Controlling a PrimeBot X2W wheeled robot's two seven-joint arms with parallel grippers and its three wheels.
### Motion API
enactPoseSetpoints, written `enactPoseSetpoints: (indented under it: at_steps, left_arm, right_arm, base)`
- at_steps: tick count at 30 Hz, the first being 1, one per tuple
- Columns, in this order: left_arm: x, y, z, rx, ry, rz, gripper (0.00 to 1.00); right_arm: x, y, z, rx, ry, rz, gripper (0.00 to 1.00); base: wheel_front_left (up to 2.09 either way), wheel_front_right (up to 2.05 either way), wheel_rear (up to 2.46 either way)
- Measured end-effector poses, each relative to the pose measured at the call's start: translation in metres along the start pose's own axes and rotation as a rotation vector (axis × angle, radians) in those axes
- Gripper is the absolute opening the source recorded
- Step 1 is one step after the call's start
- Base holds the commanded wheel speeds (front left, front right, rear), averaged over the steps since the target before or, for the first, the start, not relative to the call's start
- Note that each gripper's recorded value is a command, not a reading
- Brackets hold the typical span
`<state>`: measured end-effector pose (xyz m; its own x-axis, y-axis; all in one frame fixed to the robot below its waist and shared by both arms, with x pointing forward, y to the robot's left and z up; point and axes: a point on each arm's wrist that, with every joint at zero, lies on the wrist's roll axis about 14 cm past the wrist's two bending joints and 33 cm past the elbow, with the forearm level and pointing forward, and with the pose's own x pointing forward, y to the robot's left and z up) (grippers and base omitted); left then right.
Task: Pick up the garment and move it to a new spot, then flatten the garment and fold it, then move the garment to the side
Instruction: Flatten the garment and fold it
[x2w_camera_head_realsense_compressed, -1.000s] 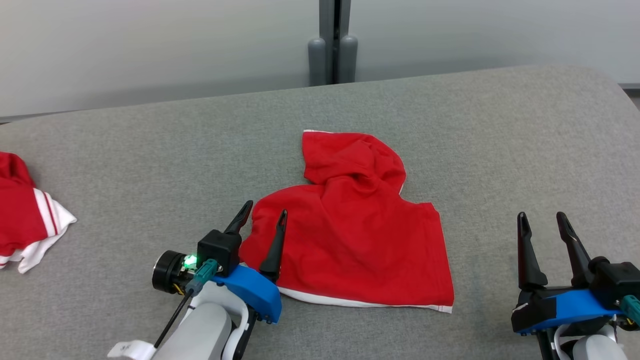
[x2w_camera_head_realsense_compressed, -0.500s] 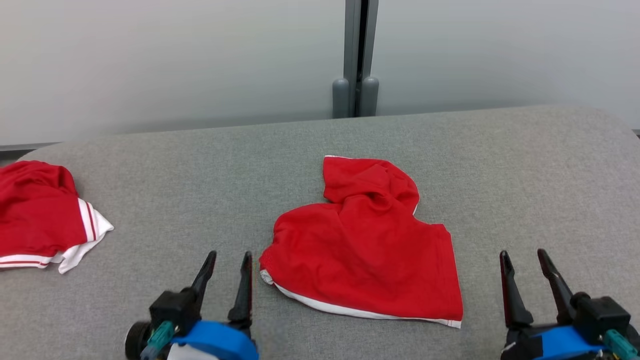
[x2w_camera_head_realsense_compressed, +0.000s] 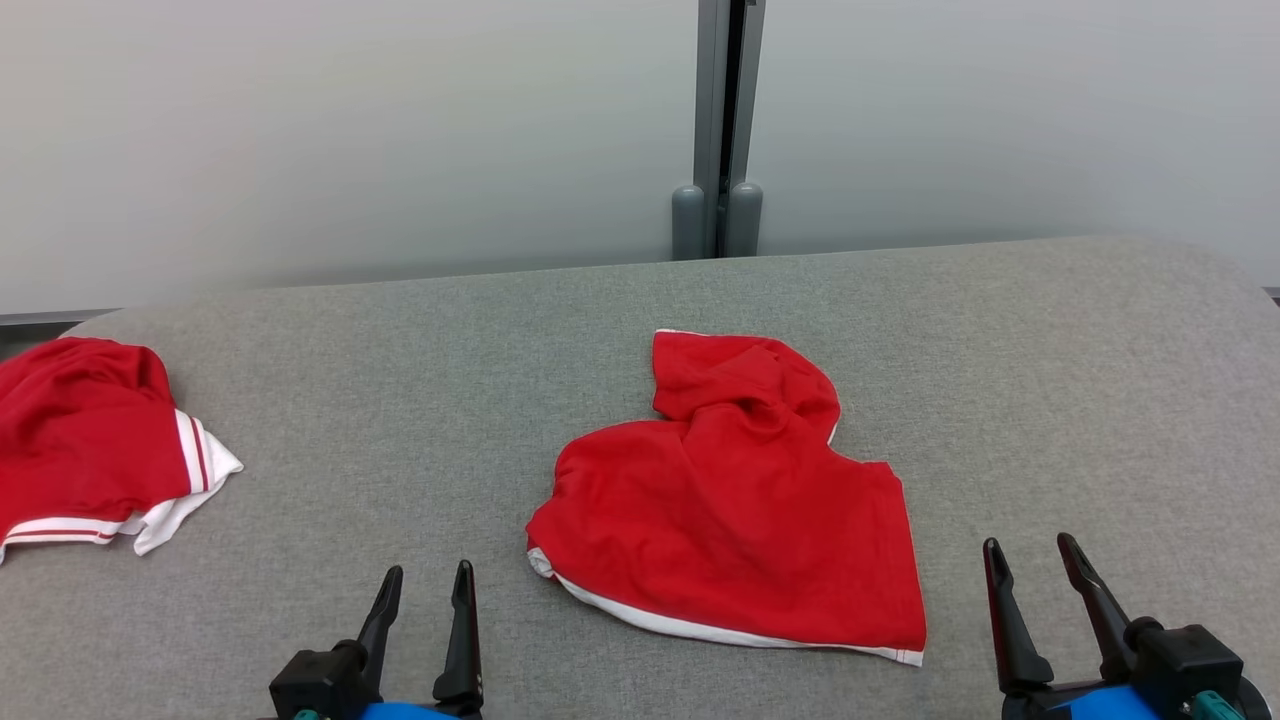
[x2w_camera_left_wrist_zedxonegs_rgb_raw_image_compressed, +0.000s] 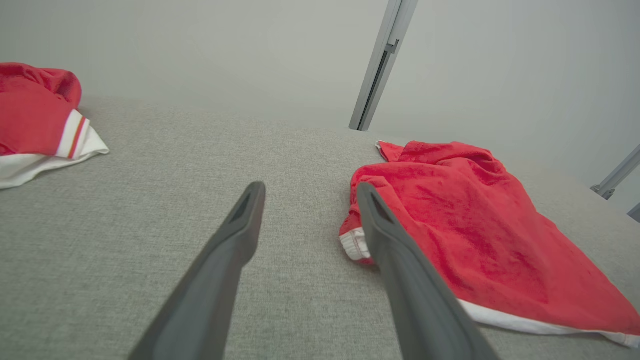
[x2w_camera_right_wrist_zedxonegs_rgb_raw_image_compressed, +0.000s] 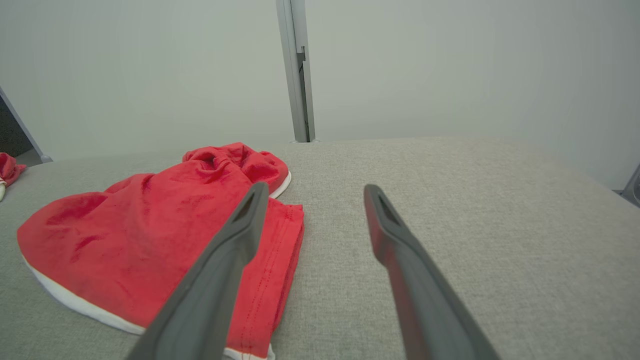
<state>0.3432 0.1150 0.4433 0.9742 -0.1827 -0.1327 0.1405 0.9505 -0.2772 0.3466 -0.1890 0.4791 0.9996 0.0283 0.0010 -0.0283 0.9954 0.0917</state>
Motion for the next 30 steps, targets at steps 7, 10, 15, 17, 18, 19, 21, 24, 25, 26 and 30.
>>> enactPoseSetpoints:
  at_steps: [7,10,15,17,18,19,21,24,25,26,30]
  left_arm:
    - [-0.001,-0.001,-0.002,0.006,0.003,-0.006,1.00]
    - [-0.001,-0.002,-0.004,0.006,0.007,-0.009,1.00]
    - [0.000,-0.002,-0.008,0.005,0.021,-0.010,1.00]
    - [0.001,0.000,-0.010,0.009,0.027,-0.005,1.00]
    - [0.002,0.001,-0.010,0.008,0.029,-0.001,1.00]
    - [0.002,0.002,-0.011,0.007,0.032,0.003,1.00]
    - [0.003,0.004,-0.014,0.007,0.040,0.006,1.00]
    - [0.005,0.007,-0.015,0.007,0.044,0.014,1.00]
    - [0.006,0.008,-0.014,0.007,0.043,0.016,1.00]
    - [0.006,0.009,-0.014,0.008,0.044,0.018,1.00]
    - [0.006,0.014,-0.017,0.010,0.053,0.032,1.00]
  right_arm:
    - [0.000,0.001,-0.001,-0.008,0.003,0.004,1.00]
    - [0.000,0.002,-0.003,-0.018,0.011,0.009,1.00]
    - [-0.006,0.017,-0.034,-0.065,0.112,0.064,1.00]
    - [-0.012,0.024,-0.052,-0.110,0.178,0.098,1.00]
    - [-0.015,0.027,-0.060,-0.134,0.209,0.117,1.00]
    - [-0.018,0.030,-0.068,-0.151,0.239,0.131,1.00]
    - [-0.022,0.031,-0.081,-0.186,0.284,0.149,1.00]
    - [-0.022,0.029,-0.093,-0.219,0.329,0.157,1.00]
    - [-0.022,0.029,-0.097,-0.228,0.343,0.161,1.00]
    - [-0.020,0.029,-0.100,-0.233,0.352,0.165,1.00]
    - [-0.013,0.031,-0.108,-0.238,0.380,0.179,1.00]
  base:
    - [0.00,0.00,0.00]
    - [0.00,0.00,0.00]
    - [0.00,0.00,0.00]
    - [0.00,0.00,0.00]
    - [0.00,0.00,0.00]
    - [0.00,0.00,0.00]
    - [0.00,0.00,0.00]
    - [0.00,0.00,0.00]
    - [0.00,0.00,0.00]
    - [0.00,0.00,0.00]
    - [0.00,0.00,0.00]
